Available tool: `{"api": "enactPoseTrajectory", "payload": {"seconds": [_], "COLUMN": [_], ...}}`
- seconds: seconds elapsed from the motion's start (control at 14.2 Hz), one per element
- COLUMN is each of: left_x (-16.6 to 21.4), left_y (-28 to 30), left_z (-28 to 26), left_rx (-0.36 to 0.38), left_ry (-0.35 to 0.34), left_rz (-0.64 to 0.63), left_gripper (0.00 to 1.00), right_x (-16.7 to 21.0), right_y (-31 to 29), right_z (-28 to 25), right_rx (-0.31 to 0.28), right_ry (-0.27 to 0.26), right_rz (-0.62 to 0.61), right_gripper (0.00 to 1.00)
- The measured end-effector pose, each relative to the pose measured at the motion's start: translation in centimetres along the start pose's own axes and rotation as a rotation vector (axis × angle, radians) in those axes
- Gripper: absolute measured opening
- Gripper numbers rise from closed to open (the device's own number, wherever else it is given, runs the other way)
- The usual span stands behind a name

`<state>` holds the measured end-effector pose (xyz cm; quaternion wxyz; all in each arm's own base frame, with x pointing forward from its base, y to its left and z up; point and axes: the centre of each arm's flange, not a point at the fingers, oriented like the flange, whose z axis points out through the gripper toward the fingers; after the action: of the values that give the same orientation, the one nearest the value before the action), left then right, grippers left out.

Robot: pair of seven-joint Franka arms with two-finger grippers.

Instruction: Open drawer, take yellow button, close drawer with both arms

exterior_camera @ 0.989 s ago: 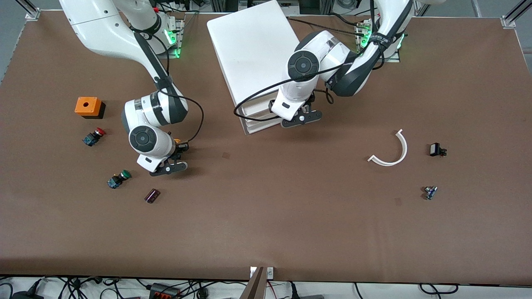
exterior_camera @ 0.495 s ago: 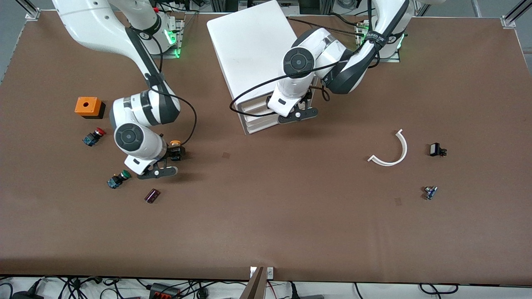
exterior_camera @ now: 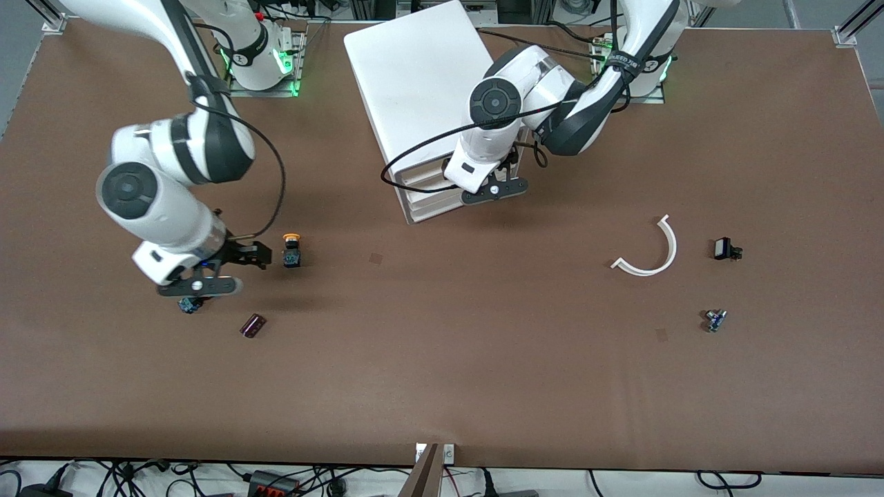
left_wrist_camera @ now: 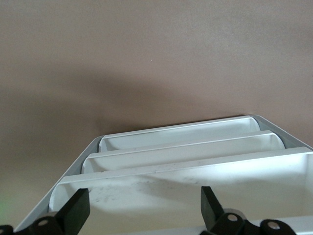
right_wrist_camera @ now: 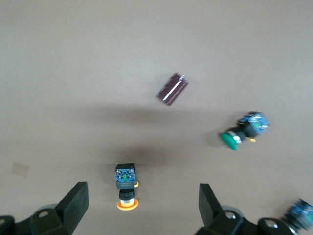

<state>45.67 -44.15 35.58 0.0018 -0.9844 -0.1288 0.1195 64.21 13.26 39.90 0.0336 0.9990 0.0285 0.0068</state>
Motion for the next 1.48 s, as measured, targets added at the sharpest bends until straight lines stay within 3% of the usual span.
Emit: {"api": "enactPoseTrajectory", "payload": {"seconds": [0.14, 0.35, 0.71, 0.99, 1.2, 1.48], "left_x": [0.6, 4.7, 14.6, 19.5, 21.9, 21.5], "left_y": [-0.6, -3.8, -14.9, -22.7, -28.4, -33.6], "left_z": [-0.6, -3.7, -12.0, -17.0, -19.1, -23.5], "left_rx": [-0.002, -0.037, -0.004, 0.004, 0.011, 0.020], "left_ry": [0.002, 0.023, 0.072, 0.118, 0.116, 0.162], "left_rz": [-0.014, -0.039, 0.056, 0.136, 0.176, 0.243], "left_gripper": [1.00, 1.00, 1.00, 1.00, 1.00, 1.00], "right_x": [0.8, 1.5, 1.7, 1.0, -0.5, -2.4], "right_y": [1.8, 3.7, 7.0, 13.8, 18.3, 18.2], "right_z": [-4.2, -9.1, -12.6, -15.1, -17.1, -17.8], "right_rx": [0.001, 0.033, 0.028, 0.027, 0.026, 0.030], "right_ry": [0.000, 0.011, 0.013, 0.042, 0.059, 0.042], "right_rz": [0.033, 0.075, 0.126, 0.170, 0.135, 0.126], "right_gripper": [1.00, 1.00, 1.00, 1.00, 1.00, 1.00]}}
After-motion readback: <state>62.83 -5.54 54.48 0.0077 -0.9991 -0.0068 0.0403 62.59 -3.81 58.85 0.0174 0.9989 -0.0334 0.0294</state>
